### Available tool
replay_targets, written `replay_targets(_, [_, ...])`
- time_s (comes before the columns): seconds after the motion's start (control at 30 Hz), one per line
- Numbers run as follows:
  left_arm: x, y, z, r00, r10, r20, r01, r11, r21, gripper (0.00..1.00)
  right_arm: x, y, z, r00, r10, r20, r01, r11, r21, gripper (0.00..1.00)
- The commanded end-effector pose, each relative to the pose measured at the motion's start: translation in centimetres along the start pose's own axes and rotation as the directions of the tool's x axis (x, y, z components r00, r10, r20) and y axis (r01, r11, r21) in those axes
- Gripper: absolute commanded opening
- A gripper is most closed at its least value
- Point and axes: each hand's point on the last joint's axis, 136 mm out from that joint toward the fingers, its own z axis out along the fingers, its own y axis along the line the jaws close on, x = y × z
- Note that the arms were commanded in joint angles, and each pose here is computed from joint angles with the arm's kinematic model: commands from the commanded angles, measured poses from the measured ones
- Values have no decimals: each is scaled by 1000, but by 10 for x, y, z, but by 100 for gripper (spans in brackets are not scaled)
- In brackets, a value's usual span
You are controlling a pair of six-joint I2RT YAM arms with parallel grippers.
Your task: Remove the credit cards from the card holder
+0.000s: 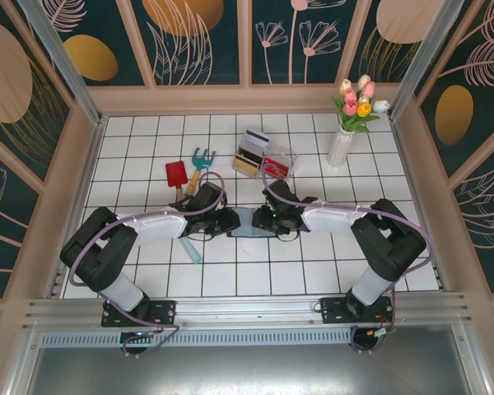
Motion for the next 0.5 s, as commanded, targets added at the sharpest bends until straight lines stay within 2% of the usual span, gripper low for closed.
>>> replay_targets(0.0, [-1,6,3,1000,4,2,-4,999,-42,29,14,-19,12,999,26,-47,-22,997,71,45])
replay_targets(0.2, [-1,8,6,1000,-10,2,10,999,-43,26,16,-24,13,998,29,-52,-24,996,82,45])
replay_targets(0.4, [3,-4,12,999,-3,-36,3,1000,24,22,18,-25,14,998,34,-59,-29,996,85,44])
replay_targets(0.47, [4,1,12,999,-3,-37,3,1000,0,22,18,-26,14,998,36,-57,-31,996,89,44])
